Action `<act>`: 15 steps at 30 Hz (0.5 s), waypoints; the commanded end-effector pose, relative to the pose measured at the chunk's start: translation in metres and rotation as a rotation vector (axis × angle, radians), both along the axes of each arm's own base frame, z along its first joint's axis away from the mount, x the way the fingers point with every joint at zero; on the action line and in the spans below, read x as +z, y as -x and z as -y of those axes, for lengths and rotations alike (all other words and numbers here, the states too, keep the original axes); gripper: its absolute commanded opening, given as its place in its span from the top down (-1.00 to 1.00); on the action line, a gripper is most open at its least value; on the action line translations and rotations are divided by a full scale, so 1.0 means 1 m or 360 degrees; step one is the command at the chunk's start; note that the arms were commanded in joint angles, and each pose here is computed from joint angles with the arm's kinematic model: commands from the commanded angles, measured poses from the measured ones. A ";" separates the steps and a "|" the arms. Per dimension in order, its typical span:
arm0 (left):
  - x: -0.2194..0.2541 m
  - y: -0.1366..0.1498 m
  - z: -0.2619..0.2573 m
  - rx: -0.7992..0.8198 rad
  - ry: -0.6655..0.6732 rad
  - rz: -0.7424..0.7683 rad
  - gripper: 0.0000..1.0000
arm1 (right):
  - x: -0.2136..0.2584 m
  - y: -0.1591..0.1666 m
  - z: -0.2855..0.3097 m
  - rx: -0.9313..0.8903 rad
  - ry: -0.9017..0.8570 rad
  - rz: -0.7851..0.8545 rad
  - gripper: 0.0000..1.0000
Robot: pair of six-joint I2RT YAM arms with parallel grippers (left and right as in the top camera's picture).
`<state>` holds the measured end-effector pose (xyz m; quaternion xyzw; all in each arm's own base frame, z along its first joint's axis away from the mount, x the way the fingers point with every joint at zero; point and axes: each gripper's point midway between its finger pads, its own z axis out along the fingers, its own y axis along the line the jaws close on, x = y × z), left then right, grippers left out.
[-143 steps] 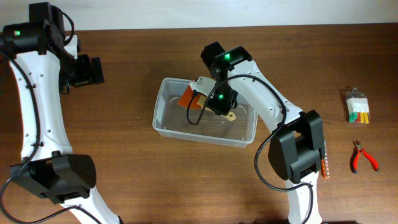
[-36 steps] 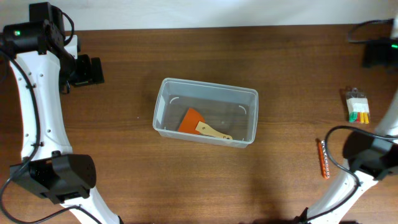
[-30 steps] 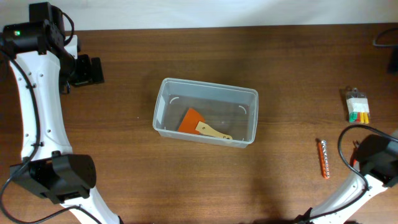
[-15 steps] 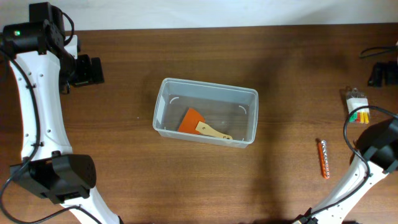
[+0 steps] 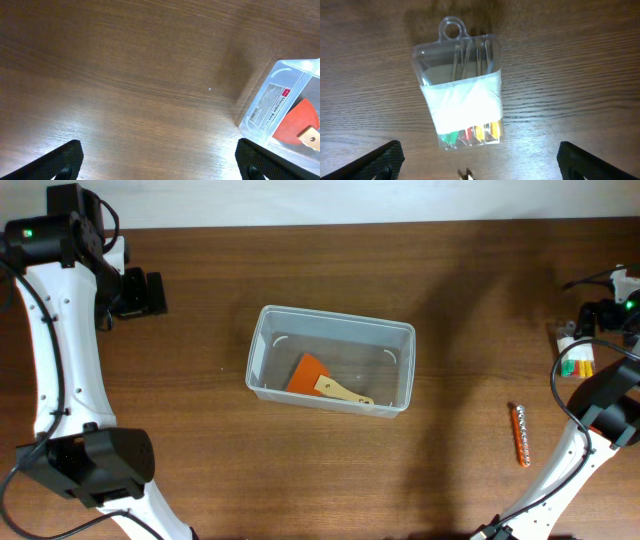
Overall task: Pack container
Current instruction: 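Lower the right gripper and grasp the blister pack's top loop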
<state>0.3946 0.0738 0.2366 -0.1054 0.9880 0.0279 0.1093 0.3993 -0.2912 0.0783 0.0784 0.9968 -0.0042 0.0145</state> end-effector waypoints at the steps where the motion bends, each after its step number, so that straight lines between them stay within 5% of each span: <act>1: 0.004 0.000 -0.004 -0.0007 -0.0019 0.0016 -0.98 | -0.017 0.004 -0.003 0.0019 -0.0021 -0.0066 -0.98; 15: 0.004 0.000 -0.004 -0.0007 -0.0019 0.0017 -0.99 | -0.057 0.017 -0.011 0.0033 -0.0097 -0.0186 -0.97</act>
